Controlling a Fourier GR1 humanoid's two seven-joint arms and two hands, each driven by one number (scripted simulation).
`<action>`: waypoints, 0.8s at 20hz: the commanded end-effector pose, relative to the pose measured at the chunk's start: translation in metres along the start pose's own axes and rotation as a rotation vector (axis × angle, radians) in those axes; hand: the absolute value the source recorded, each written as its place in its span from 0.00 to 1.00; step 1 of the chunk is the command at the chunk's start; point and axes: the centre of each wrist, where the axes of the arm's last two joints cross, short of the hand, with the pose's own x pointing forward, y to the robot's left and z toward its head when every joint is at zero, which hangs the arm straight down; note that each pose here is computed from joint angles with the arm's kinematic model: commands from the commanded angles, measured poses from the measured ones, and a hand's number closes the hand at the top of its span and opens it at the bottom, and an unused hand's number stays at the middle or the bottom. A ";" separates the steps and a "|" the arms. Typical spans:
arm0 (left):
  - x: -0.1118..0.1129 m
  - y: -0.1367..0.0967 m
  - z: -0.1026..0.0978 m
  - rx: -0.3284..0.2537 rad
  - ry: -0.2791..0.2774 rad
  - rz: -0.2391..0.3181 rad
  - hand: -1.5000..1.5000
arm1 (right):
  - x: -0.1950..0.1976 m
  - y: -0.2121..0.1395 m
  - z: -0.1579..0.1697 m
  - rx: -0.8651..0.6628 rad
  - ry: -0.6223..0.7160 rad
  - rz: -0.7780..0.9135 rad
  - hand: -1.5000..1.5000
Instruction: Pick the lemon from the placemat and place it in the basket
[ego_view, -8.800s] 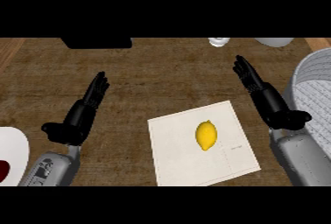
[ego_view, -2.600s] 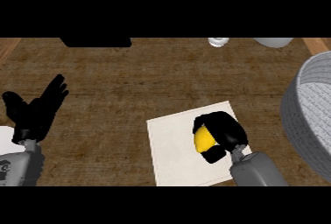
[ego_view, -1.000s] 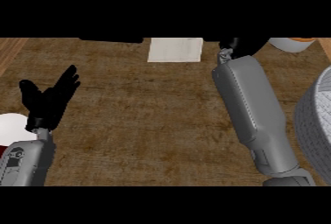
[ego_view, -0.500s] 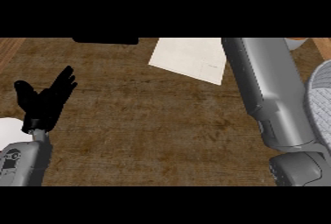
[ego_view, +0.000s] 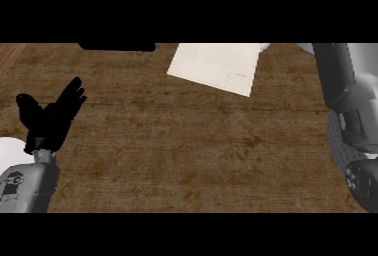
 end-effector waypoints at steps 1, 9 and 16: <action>0.002 0.007 0.007 0.004 0.001 0.005 0.50 | -0.006 0.001 -0.020 -0.057 0.206 0.117 1.00; -0.014 0.010 0.015 0.018 0.031 0.006 0.50 | -0.040 -0.001 -0.063 -0.123 0.262 0.153 1.00; -0.013 0.002 0.010 0.021 0.038 0.016 0.50 | -0.097 0.017 -0.061 -0.107 0.249 0.154 1.00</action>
